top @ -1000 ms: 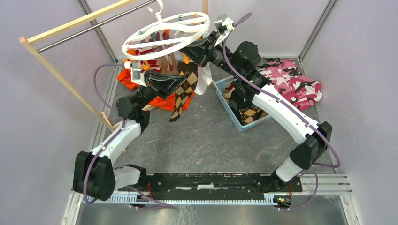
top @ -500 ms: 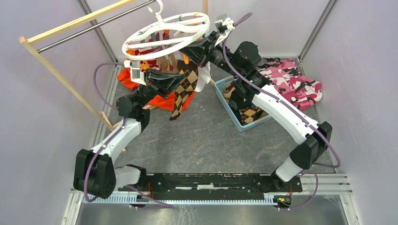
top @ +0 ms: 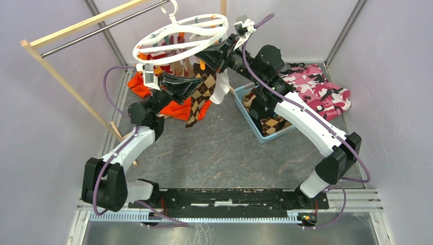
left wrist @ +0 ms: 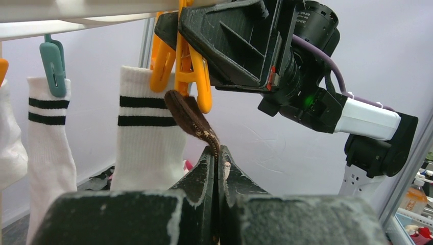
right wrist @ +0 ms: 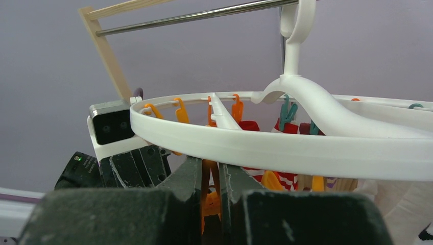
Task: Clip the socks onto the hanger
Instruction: Clamp the sock onto the hanger.
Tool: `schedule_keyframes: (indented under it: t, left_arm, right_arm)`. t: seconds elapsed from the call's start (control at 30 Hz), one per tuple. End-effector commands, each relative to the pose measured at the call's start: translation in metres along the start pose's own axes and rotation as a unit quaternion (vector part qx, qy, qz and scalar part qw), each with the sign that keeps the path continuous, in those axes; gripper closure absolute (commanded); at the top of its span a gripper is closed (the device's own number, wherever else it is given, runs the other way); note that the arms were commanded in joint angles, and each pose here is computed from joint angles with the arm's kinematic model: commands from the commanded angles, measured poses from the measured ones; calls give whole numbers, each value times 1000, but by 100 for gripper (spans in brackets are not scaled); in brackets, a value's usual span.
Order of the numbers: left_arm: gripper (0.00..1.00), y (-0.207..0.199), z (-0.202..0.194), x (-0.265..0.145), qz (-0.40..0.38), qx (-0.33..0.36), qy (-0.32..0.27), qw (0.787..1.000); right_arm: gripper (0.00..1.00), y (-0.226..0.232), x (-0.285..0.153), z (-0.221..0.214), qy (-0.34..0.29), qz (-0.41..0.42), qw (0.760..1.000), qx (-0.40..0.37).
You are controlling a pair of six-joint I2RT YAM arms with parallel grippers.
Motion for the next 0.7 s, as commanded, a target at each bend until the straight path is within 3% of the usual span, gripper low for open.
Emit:
schedule_keyframes:
  t: [0.0,0.3,0.67]
  left_arm:
    - [98,-9,20,12,-21,11,-36,999]
    - [98,-14,30,16,-41,-2,-68,997]
    - [98,4,9,7,14,-10,-25,1000]
  right_arm:
    - [100,13,-6,21,-22,25,999,1]
    - [100,13,-7,22,-23,25,999,0]
    - [96,15,-6,25,-28,27,999,7]
Point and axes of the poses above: each gripper's point midway between its finger pads, its own x axis out along the fingers, its own y axis along the line the jaws close on, z = x × y, the point moved 6 cm from there along -x, back along the fingers, and after that the axes turned 4 degrees about -x, right-handed, at the moved point
